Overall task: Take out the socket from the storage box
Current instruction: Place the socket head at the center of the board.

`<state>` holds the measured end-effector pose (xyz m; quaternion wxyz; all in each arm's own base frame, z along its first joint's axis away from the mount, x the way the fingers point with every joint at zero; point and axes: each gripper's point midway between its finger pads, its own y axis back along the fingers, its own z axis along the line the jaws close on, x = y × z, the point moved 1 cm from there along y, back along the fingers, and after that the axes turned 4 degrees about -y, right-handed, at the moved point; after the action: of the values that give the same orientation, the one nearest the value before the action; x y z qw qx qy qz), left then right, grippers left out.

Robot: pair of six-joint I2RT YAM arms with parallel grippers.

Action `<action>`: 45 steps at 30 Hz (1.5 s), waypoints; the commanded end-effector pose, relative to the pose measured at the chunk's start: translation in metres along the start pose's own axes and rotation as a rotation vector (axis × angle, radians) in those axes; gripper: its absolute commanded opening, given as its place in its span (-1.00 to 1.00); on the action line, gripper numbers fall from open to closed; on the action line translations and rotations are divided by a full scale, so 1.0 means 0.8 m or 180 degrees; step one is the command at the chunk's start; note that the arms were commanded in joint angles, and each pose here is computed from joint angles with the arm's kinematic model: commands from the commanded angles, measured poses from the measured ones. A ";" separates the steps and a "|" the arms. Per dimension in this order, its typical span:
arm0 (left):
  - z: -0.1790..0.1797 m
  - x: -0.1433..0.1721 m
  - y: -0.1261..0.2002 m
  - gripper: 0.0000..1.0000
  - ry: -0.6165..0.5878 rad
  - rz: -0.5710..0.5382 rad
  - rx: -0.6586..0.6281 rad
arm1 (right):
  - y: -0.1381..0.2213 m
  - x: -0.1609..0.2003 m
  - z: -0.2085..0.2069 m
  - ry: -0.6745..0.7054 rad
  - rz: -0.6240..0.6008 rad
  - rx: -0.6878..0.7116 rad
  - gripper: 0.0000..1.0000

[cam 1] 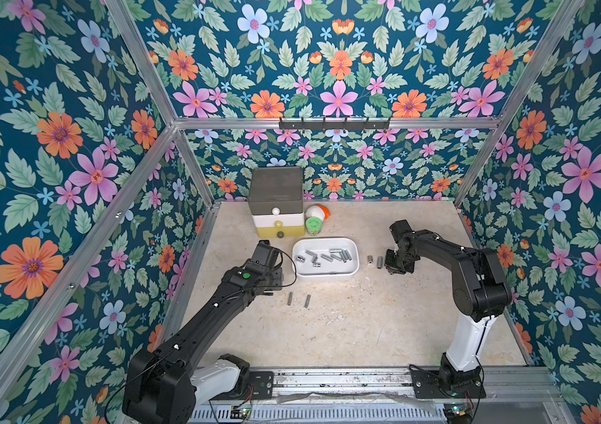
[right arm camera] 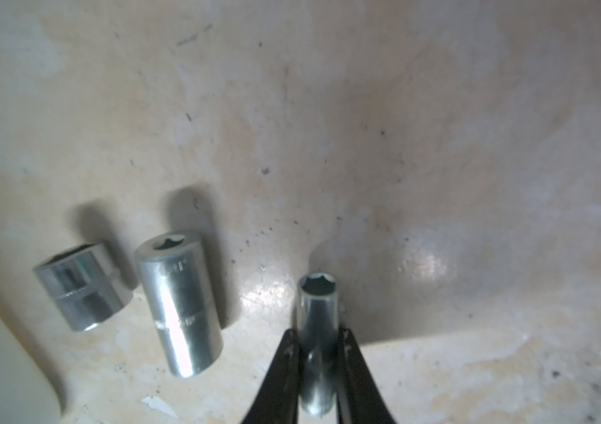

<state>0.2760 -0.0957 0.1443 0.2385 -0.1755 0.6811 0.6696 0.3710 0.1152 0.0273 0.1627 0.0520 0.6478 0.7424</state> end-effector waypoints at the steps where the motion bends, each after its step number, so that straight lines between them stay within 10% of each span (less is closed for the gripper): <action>1: 0.002 -0.003 0.001 0.18 -0.0002 -0.0023 -0.0038 | -0.006 -0.001 0.001 0.0045 -0.0012 -0.0009 -0.55; 27: -0.018 -0.024 0.004 0.17 0.0036 -0.0044 0.0193 | 0.087 0.009 0.010 0.0058 -0.0533 -0.0384 -0.29; 45: -0.216 -0.122 -0.097 0.14 0.0012 0.0138 0.0236 | 0.126 0.090 -0.020 0.0086 -0.1307 -0.0878 -0.31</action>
<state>0.3762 -0.2740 0.1431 0.2652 -0.1236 0.7140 0.6361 0.2740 0.1110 0.1056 0.2819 -0.1025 0.5549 0.7759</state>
